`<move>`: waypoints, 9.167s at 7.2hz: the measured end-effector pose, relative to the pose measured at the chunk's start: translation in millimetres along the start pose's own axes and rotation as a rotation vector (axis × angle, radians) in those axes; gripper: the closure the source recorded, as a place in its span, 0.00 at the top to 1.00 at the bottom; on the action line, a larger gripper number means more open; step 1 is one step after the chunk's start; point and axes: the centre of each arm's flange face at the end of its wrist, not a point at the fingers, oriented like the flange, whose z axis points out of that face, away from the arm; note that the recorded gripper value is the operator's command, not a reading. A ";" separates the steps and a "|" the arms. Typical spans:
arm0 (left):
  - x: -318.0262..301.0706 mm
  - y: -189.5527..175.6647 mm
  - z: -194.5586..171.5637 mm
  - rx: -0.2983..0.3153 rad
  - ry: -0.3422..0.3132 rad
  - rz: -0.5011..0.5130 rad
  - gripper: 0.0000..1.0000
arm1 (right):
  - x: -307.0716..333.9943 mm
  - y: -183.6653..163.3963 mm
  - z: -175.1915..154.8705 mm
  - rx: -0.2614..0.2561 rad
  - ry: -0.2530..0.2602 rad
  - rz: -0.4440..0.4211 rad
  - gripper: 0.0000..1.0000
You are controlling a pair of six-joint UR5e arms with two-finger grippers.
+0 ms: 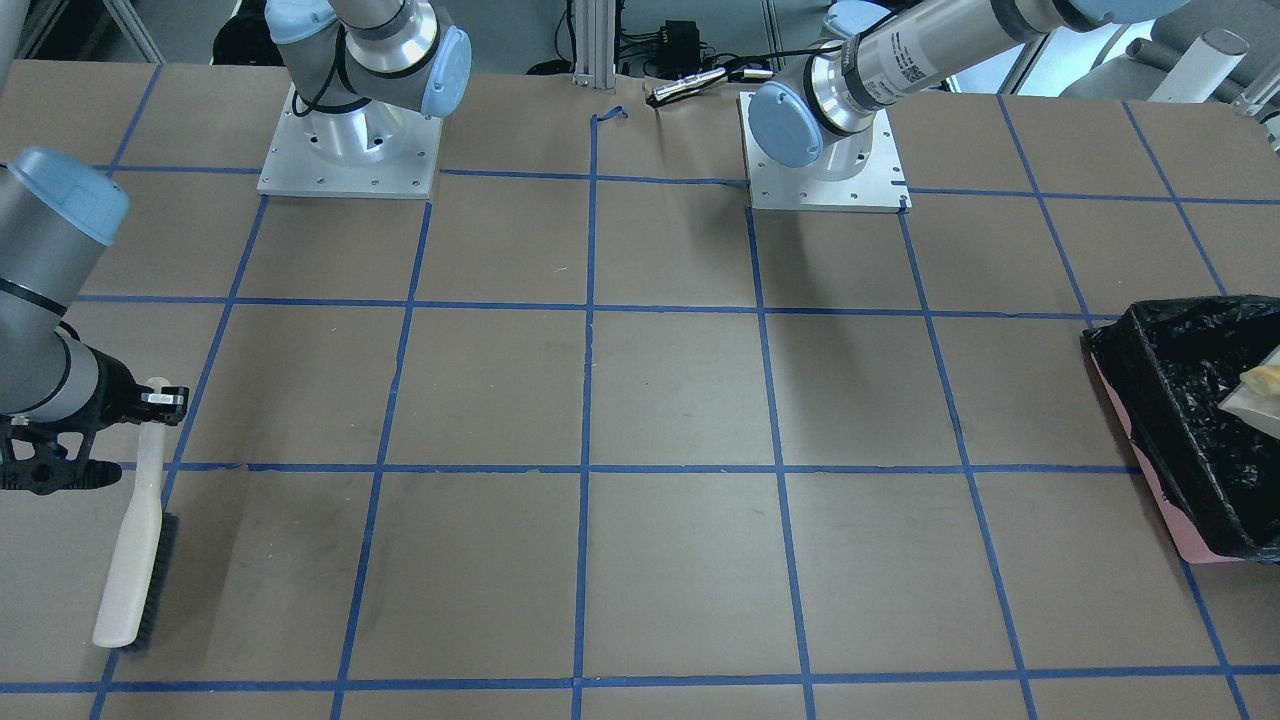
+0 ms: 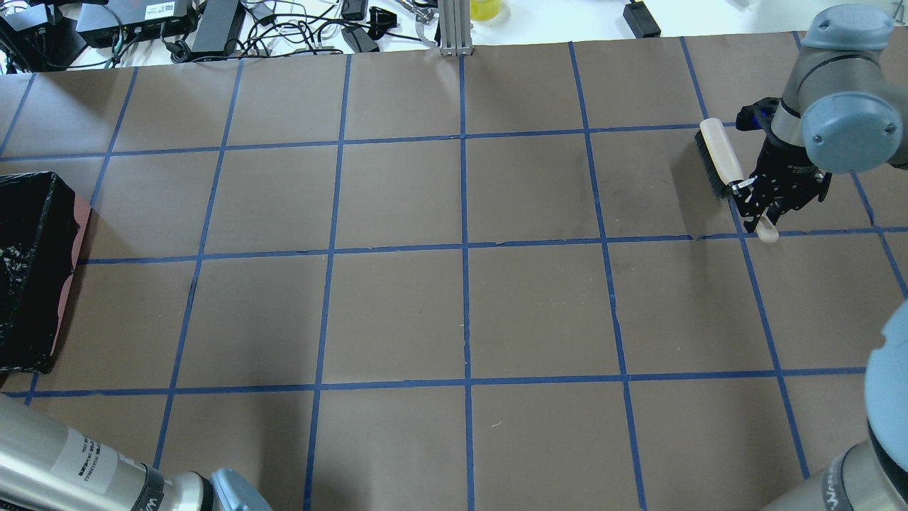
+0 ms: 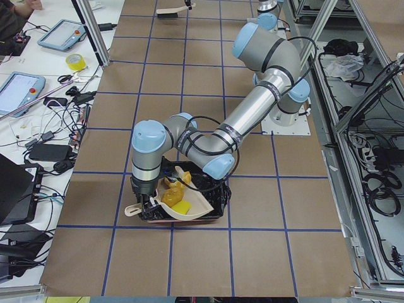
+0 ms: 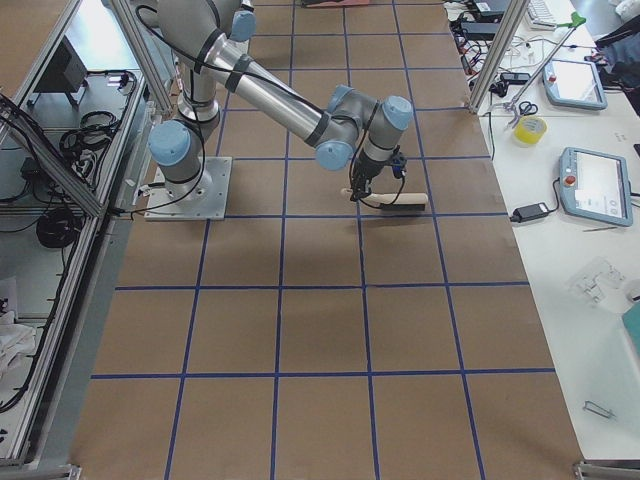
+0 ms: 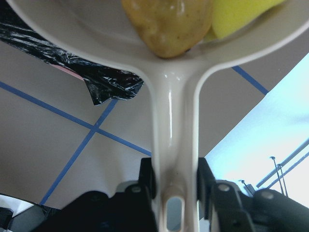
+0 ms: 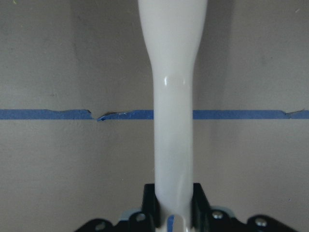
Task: Sweep and dump trash into bin
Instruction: 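Tilt the dustpan with the left gripper to dump the trash into the bin, then open the right gripper, release the brush and raise the right arm, then bring the empty dustpan back with the left gripper and set it on the table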
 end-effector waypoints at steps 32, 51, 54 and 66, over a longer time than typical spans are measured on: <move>-34.3 -214.0 -127.7 -0.797 0.224 0.002 0.00 | -224.1 133.9 -271.7 0.270 -0.094 0.130 1.00; -169.5 -138.2 -186.1 -0.058 -0.116 -0.471 0.00 | -215.0 188.4 -293.8 0.293 -0.081 0.053 1.00; -278.1 -171.2 -151.7 0.139 -0.097 -0.637 0.00 | -215.2 150.0 -268.4 0.259 -0.037 0.026 1.00; -497.5 -170.8 -14.0 0.436 0.125 -0.740 0.00 | -212.0 144.1 -308.6 0.413 -0.018 -0.065 1.00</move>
